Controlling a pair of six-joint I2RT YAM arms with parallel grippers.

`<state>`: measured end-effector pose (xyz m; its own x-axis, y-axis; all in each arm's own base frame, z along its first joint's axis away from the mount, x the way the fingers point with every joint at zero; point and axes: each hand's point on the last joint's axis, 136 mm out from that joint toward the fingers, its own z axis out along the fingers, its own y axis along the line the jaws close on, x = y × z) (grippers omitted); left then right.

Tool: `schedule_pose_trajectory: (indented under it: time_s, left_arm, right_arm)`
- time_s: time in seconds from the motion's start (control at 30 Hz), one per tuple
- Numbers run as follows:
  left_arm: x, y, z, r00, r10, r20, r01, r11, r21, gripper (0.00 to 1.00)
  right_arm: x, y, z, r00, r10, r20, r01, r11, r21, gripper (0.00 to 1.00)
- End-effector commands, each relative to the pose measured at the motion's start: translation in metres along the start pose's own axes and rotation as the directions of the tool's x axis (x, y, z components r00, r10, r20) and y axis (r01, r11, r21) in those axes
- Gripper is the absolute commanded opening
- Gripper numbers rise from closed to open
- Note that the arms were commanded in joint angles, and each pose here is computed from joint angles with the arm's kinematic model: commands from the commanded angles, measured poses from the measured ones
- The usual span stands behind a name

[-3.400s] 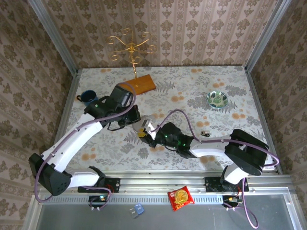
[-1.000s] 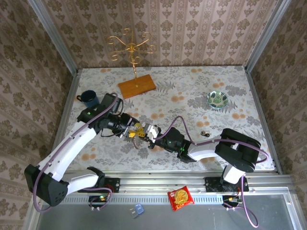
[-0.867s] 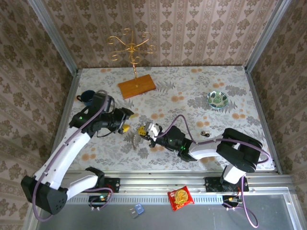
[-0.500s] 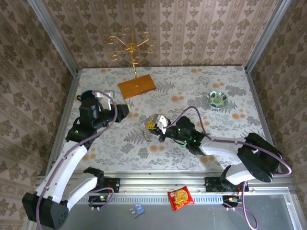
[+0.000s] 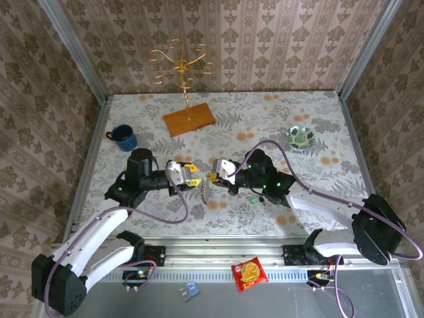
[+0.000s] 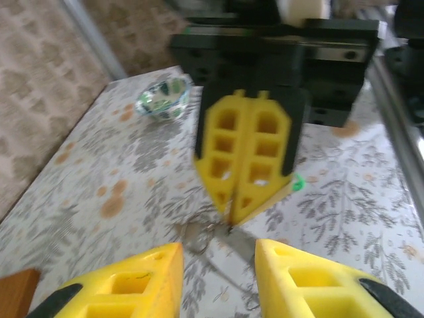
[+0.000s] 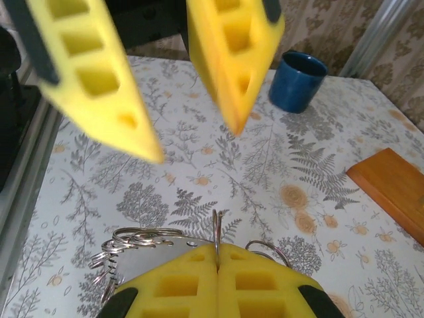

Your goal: Put the keys on the keyring

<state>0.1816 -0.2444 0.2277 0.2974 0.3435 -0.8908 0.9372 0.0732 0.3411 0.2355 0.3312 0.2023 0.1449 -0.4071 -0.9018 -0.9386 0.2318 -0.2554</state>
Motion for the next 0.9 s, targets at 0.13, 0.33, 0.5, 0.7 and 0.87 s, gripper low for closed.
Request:
schedule_pose_trajectory:
  time_s: [0.13,0.33,0.5,0.7,0.87]
  left_arm:
    - [-0.003,-0.012,0.011,0.991,0.124,0.053,-0.129,0.986,0.109,0.31]
    - [-0.004,-0.012,0.016,0.991,0.118,0.064,-0.125,0.983,0.134,0.25]
    - [-0.004,-0.015,0.021,0.992,0.104,0.076,-0.115,0.981,0.157,0.18]
    - [-0.003,-0.018,0.026,0.992,0.109,0.069,-0.119,0.979,0.164,0.00]
    - [-0.002,-0.017,0.026,0.990,0.120,0.070,-0.129,0.982,0.140,0.00]
  right_arm:
    - [-0.021,0.010,-0.009,0.995,-0.096,0.006,0.096,0.991,-0.088,0.00]
    - [-0.028,0.012,-0.007,0.991,-0.130,0.019,0.131,0.987,-0.091,0.00]
    - [-0.032,0.015,-0.003,0.990,-0.142,0.023,0.143,0.984,-0.104,0.00]
    - [-0.037,0.017,-0.001,0.989,-0.139,0.042,0.143,0.983,-0.112,0.00]
    - [-0.022,0.011,-0.004,0.991,-0.133,0.000,0.132,0.989,-0.062,0.26]
